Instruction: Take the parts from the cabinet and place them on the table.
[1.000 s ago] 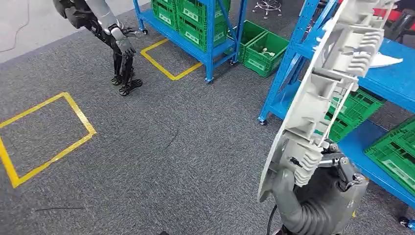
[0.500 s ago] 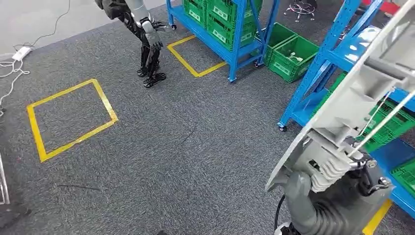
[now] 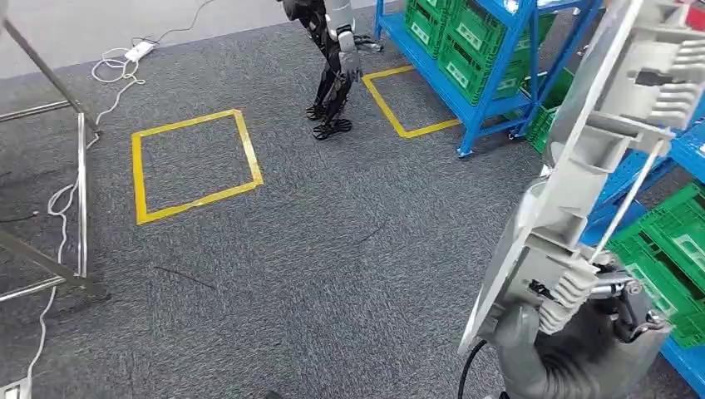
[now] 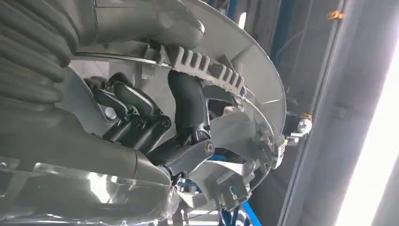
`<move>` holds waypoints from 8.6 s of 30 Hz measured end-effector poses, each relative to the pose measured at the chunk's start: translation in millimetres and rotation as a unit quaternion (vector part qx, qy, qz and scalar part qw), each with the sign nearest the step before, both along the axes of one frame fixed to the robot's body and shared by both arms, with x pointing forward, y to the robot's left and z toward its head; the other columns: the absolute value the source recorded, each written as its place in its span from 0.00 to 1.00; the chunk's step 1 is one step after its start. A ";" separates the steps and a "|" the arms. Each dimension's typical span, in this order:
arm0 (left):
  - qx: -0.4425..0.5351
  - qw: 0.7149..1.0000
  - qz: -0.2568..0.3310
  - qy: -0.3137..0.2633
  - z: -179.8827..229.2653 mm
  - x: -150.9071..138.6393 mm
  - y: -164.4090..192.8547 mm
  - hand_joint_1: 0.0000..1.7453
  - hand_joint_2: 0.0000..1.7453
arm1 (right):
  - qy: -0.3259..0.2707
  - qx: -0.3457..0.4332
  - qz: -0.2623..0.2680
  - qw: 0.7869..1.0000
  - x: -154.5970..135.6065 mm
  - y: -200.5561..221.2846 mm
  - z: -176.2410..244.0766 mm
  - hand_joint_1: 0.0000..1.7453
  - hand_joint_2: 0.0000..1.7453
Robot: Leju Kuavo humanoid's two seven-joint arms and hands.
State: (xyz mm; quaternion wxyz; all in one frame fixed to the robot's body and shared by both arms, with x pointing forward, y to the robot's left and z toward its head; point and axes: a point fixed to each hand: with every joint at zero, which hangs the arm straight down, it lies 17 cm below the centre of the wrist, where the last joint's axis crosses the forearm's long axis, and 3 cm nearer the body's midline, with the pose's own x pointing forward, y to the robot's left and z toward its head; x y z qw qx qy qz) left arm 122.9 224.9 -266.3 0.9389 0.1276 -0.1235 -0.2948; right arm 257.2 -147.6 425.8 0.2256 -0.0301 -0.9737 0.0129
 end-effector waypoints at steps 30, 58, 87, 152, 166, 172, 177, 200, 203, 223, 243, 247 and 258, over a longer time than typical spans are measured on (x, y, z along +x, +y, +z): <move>0.005 0.999 0.038 0.013 -2.4 -5.9 12.5 0.00 1.00 | -0.027 0.003 0.007 1.000 -19.5 1.8 -4.2 1.00 1.00; 0.038 0.998 0.056 0.008 -0.1 -3.6 23.0 0.00 1.00 | 0.040 0.009 0.039 0.998 11.3 7.8 -16.4 1.00 1.00; 0.057 0.995 0.083 -0.004 1.2 -3.1 36.1 0.00 1.00 | 0.039 -0.001 0.052 0.998 16.9 14.2 -14.2 1.00 1.00; 0.052 0.995 0.087 -0.005 1.4 -2.8 33.1 0.00 1.00 | 0.077 -0.035 0.090 0.992 26.0 42.9 -39.0 1.00 1.00; 0.051 0.995 0.086 -0.011 2.4 3.1 34.4 0.00 1.00 | 0.077 -0.041 0.089 0.992 24.5 45.4 -41.4 1.00 1.00; 0.052 0.995 0.085 -0.006 0.8 -3.9 35.6 0.00 1.00 | 0.078 -0.043 0.089 0.992 23.3 46.0 -43.3 1.00 1.00; 0.049 0.995 0.083 -0.007 1.4 -1.1 32.1 0.00 1.00 | 0.088 -0.045 0.086 0.991 21.2 45.9 -51.0 1.00 1.00; 0.041 0.998 -0.042 -0.020 6.7 21.8 3.8 0.00 1.00 | 0.228 -0.482 -0.126 0.837 193.4 167.6 -194.8 1.00 1.00; 0.044 0.997 -0.060 -0.024 7.6 26.0 2.6 0.00 1.00 | 0.215 -0.536 -0.162 0.800 211.6 173.0 -214.6 1.00 1.00; 0.048 0.992 -0.109 -0.035 9.0 32.8 -1.4 0.00 1.00 | 0.230 -0.691 -0.227 0.647 256.5 148.4 -300.8 1.00 1.00; 0.028 0.993 -0.101 -0.059 9.3 31.6 -9.1 0.00 1.00 | 0.292 -0.731 -0.442 0.431 335.8 -71.0 -263.3 1.00 1.00; 0.025 0.993 -0.096 -0.060 8.7 29.8 -8.7 0.00 1.00 | 0.300 -0.725 -0.453 0.424 336.4 -94.7 -250.0 1.00 1.00; 0.025 0.994 -0.093 -0.060 8.4 29.1 -7.5 0.00 1.00 | 0.303 -0.710 -0.471 0.426 332.8 -119.3 -231.5 1.00 1.00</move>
